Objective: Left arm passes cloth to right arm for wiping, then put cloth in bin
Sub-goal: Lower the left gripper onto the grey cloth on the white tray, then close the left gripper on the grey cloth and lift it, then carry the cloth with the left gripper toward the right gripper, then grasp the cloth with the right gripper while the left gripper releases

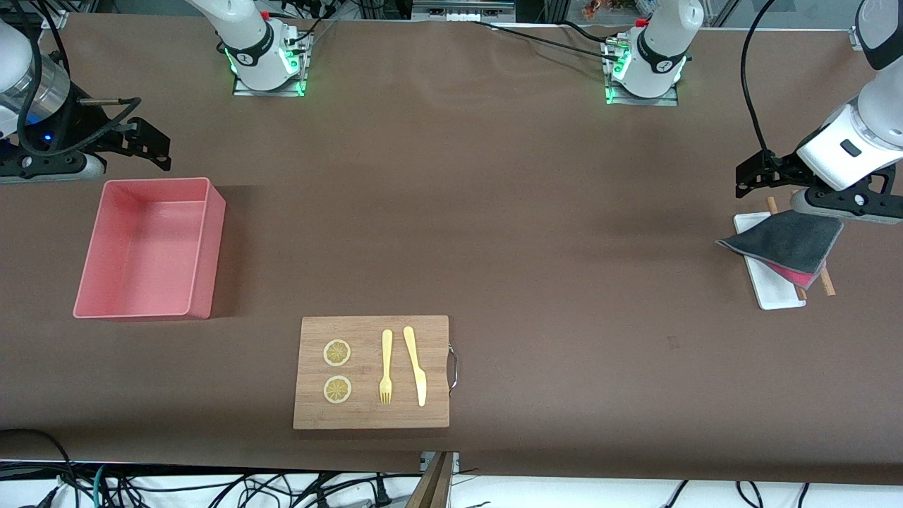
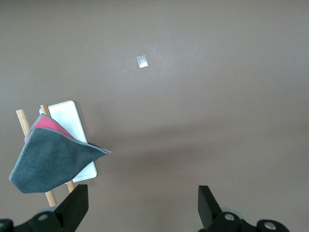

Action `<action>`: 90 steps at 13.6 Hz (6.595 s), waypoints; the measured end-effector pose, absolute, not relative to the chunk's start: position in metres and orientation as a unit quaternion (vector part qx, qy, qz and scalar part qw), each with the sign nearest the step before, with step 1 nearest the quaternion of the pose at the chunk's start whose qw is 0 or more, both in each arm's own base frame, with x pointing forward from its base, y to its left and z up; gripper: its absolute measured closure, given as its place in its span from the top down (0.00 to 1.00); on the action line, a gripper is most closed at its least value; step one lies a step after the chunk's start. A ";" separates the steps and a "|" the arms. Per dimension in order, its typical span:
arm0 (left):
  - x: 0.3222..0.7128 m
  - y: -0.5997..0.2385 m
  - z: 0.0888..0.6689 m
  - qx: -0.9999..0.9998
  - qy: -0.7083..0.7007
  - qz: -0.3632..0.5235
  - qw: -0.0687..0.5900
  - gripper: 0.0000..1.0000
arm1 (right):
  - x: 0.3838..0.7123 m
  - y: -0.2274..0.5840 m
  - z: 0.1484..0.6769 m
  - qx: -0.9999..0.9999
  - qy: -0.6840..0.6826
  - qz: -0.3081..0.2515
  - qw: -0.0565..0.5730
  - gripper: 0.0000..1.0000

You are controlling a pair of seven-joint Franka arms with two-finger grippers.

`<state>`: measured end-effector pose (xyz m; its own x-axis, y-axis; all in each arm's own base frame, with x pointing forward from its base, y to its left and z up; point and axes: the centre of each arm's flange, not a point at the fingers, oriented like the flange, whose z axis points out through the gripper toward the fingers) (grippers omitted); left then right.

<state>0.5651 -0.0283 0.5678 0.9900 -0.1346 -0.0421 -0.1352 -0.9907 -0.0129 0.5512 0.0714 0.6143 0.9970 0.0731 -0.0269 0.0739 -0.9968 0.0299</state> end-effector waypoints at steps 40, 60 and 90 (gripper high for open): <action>0.560 0.321 0.321 -0.966 0.195 0.138 -0.100 0.62 | 0.549 0.073 0.614 0.999 0.029 -0.022 0.016 1.00; 0.623 0.167 0.476 -0.960 0.210 0.119 -0.142 0.01 | 0.547 0.093 0.624 0.999 0.045 -0.008 0.014 1.00; 0.595 -0.353 0.600 -0.887 0.042 0.064 -0.455 0.01 | 0.574 0.377 0.484 0.710 0.630 0.158 -0.271 1.00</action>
<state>0.5947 -0.3531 0.6003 0.9884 -0.1318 -0.0752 -0.0160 -0.5831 0.8122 0.5739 0.3773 0.4839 0.1560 0.8102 0.5650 0.9808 -0.0592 -0.1859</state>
